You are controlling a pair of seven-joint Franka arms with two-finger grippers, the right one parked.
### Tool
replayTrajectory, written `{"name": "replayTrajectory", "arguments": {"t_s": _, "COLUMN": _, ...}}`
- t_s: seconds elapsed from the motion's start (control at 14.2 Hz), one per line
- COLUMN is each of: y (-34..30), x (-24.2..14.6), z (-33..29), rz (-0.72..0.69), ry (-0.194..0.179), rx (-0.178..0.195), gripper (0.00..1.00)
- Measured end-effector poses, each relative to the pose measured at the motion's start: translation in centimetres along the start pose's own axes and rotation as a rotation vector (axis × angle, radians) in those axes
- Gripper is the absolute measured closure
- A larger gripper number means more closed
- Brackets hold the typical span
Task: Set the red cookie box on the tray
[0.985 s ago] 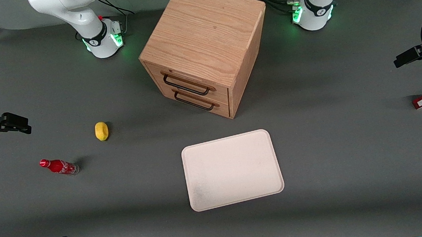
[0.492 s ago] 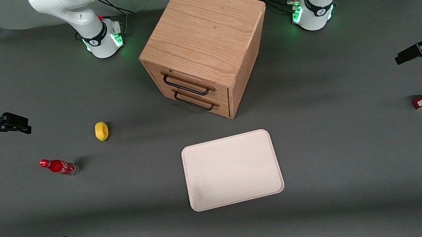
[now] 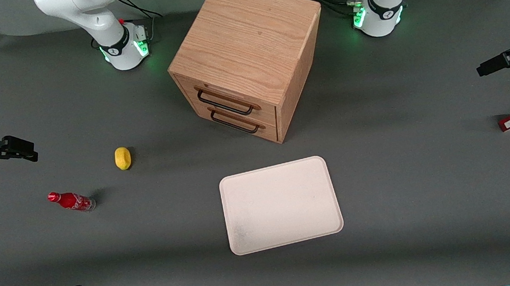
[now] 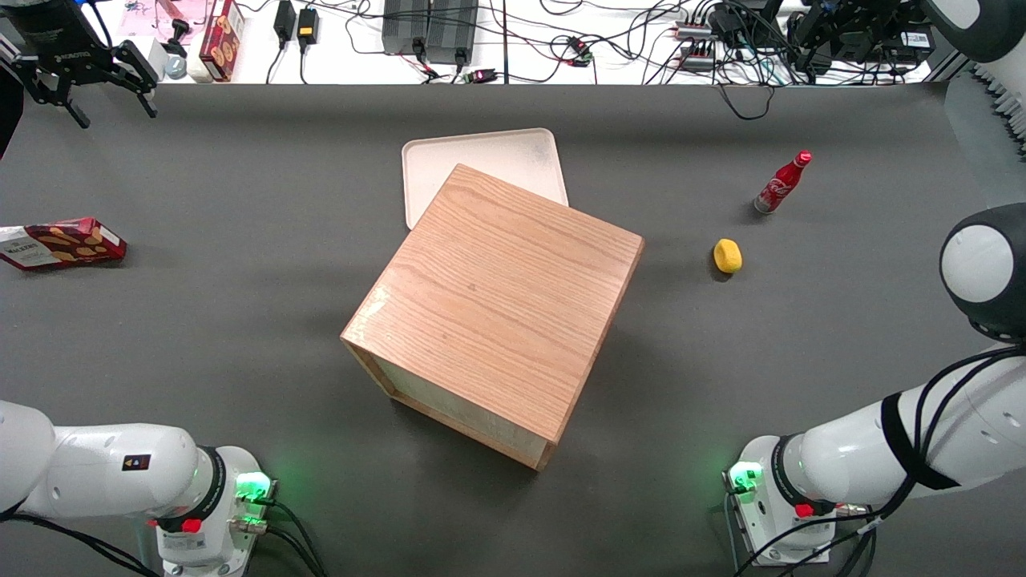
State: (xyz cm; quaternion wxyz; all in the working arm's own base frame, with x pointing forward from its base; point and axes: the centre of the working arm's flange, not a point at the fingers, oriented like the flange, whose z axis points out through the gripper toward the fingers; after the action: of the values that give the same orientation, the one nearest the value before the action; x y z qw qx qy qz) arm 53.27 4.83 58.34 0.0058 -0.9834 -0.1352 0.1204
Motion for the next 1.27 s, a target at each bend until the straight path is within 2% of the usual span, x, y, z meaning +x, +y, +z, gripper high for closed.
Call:
{"name": "replayTrajectory", "arguments": {"t_s": 0.42, "y": -4.6, "x": 0.6, "z": -0.1, "rz": 0.036, "ry": -0.001, "rx": -0.021, "gripper": 0.00}}
{"name": "replayTrajectory", "arguments": {"t_s": 0.63, "y": -11.4, "x": 0.9, "z": 0.0, "rz": 0.124, "ry": 0.005, "rx": -0.043, "gripper": 0.00}}
{"name": "replayTrajectory", "arguments": {"t_s": 0.84, "y": -20.2, "x": 0.6, "z": -0.3, "rz": 0.247, "ry": 0.025, "rx": -0.043, "gripper": 0.00}}
{"name": "replayTrajectory", "arguments": {"t_s": 0.98, "y": -26.6, "x": 0.9, "z": -0.3, "rz": 0.349, "ry": 0.023, "rx": -0.003, "gripper": 0.00}}
{"name": "replayTrajectory", "arguments": {"t_s": 1.13, "y": -32.5, "x": 1.4, "z": 0.2, "rz": 0.483, "ry": 0.019, "rx": 0.021, "gripper": 0.00}}
{"name": "replayTrajectory", "arguments": {"t_s": 1.27, "y": -37.6, "x": 2.0, "z": 0.5, "rz": 0.608, "ry": 0.040, "rx": 0.043, "gripper": 0.00}}
